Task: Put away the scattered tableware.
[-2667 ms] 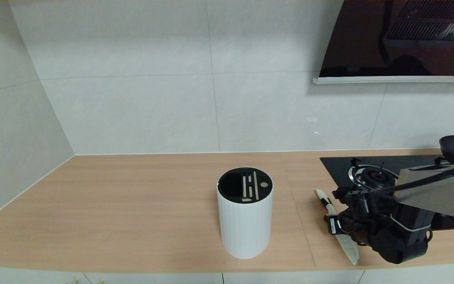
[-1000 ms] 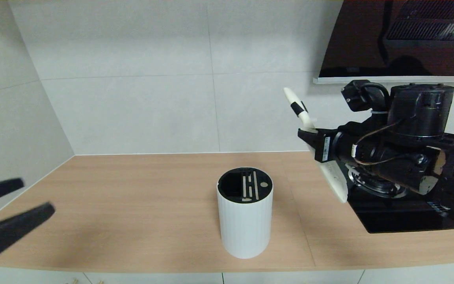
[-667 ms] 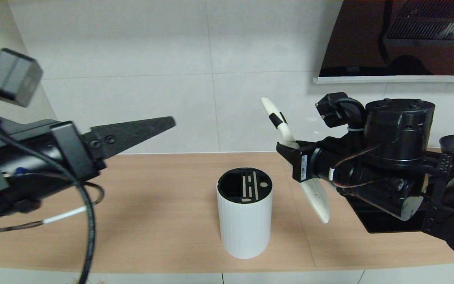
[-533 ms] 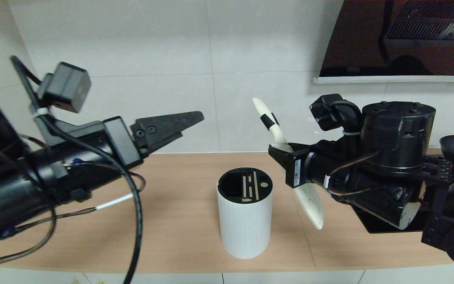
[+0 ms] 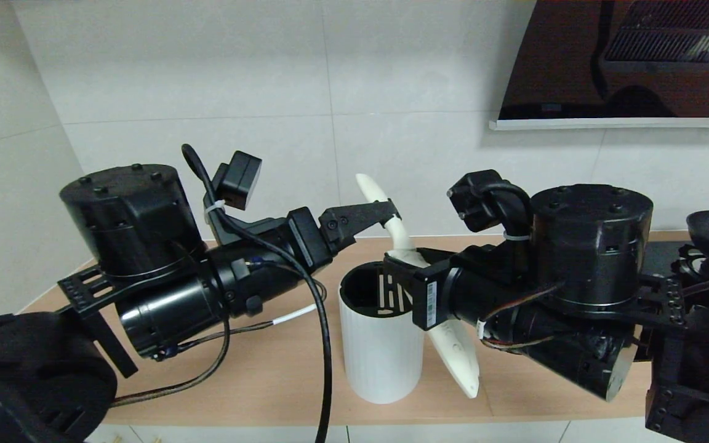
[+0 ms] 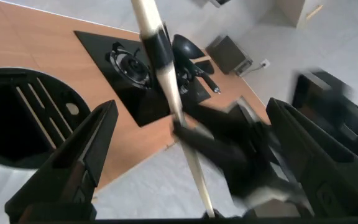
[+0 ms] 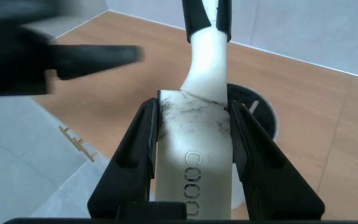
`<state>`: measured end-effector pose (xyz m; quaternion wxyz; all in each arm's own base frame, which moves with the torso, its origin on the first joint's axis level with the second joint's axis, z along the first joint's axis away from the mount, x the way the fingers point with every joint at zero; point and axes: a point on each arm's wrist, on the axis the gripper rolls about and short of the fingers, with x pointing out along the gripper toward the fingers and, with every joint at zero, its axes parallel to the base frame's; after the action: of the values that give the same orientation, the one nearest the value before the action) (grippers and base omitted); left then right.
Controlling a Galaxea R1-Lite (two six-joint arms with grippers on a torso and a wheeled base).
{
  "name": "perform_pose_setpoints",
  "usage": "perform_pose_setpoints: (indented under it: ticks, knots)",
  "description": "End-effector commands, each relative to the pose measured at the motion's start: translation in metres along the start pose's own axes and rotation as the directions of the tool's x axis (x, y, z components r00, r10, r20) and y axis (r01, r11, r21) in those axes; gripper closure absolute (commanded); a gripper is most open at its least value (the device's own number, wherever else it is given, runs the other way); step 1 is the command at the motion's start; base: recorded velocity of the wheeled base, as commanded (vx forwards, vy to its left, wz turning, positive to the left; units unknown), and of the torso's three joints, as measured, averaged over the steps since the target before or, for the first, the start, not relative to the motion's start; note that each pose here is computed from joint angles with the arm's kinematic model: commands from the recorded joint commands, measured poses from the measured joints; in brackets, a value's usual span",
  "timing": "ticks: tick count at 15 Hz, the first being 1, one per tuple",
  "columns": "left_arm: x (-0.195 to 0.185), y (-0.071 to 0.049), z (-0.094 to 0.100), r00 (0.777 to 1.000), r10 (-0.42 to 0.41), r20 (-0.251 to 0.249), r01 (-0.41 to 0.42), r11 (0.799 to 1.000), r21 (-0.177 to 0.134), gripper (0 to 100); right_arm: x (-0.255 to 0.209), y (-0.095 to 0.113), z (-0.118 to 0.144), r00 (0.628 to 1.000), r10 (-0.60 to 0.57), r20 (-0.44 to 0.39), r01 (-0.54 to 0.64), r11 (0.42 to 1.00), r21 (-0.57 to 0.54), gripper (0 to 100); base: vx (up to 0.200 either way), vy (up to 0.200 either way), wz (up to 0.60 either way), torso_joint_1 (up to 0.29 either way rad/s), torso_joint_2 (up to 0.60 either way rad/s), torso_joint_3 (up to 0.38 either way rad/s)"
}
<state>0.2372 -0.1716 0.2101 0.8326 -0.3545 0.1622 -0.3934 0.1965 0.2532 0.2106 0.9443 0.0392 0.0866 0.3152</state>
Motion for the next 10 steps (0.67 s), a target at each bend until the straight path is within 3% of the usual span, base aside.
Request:
perform_pose_setpoints:
  ticks: [1,10]
  knots:
    - [0.008,0.006,-0.005,1.0,0.014,-0.007,-0.014,1.0,-0.004,0,-0.002,0.01,-0.005,0.999,0.031,-0.016,-0.032,0.999,-0.004,100,0.0,0.0,0.0,0.0,0.0,0.0]
    - [0.011,0.008,-0.006,1.0,0.006,0.0,-0.006,1.0,-0.003,0,-0.008,0.02,-0.009,0.998,0.07,0.003,-0.07,0.998,-0.001,100,0.0,0.0,0.0,0.0,0.0,0.0]
